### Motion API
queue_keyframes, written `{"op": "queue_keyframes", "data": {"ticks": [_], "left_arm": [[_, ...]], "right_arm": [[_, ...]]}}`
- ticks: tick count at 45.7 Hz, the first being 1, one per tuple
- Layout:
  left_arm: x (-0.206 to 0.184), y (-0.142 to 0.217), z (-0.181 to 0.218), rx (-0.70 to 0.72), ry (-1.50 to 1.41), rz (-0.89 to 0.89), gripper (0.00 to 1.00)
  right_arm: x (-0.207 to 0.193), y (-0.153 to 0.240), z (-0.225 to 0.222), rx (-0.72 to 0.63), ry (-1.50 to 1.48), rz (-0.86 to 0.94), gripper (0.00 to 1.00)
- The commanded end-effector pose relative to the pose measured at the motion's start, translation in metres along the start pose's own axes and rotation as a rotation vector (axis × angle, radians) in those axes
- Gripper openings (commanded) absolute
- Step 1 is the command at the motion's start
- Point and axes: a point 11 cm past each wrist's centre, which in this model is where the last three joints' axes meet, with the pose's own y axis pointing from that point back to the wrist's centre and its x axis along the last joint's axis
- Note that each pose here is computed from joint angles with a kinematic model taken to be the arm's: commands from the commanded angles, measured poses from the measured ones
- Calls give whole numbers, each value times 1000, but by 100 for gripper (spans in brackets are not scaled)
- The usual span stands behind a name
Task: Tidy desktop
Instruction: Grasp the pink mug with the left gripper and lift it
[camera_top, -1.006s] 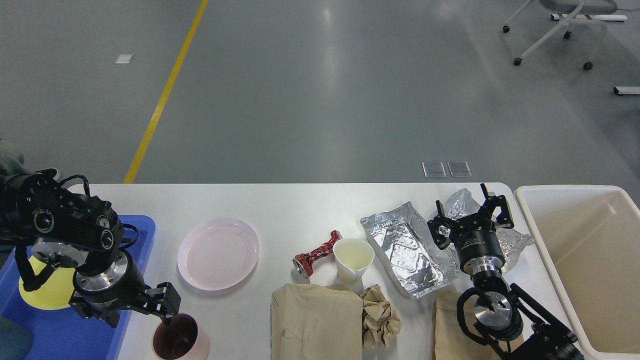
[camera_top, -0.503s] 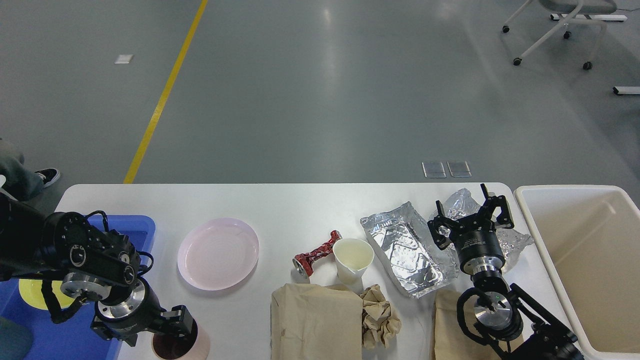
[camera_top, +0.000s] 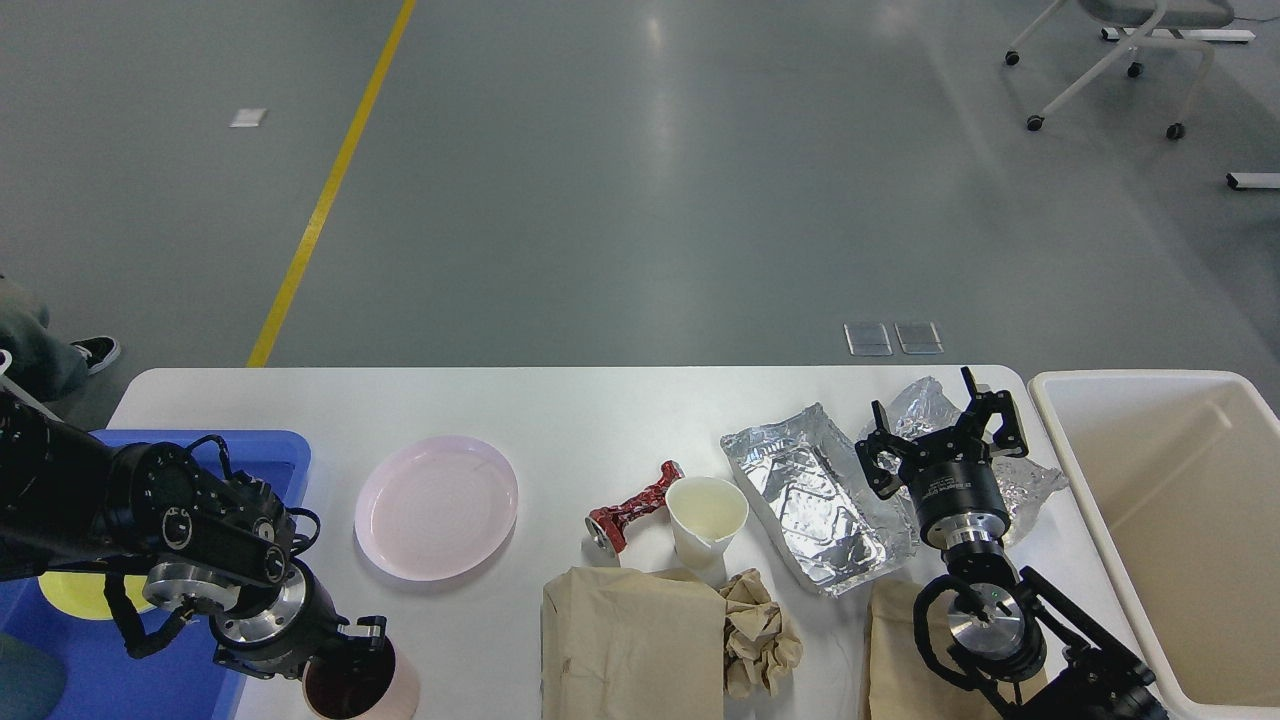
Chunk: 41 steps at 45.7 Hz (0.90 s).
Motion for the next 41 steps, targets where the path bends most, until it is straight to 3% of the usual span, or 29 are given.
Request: {"op": "queue_keyframes", "data": {"ticks": [1, 4, 21, 32, 41], "left_arm": [[-1, 0, -1, 3, 1, -5, 6], [-1, 0, -2, 7, -1, -8, 2], [0, 11, -8, 1, 7, -62, 1], [36, 99, -10, -26, 7, -93, 2], [38, 160, -11, -7, -20, -118, 1]], "right_arm": [[0, 0, 0, 0, 0, 0, 100], [0, 0, 0, 0, 0, -1, 100], [0, 0, 0, 0, 0, 0, 100], [0, 0, 0, 0, 0, -1, 100], [0, 0, 0, 0, 0, 0, 100]]}}
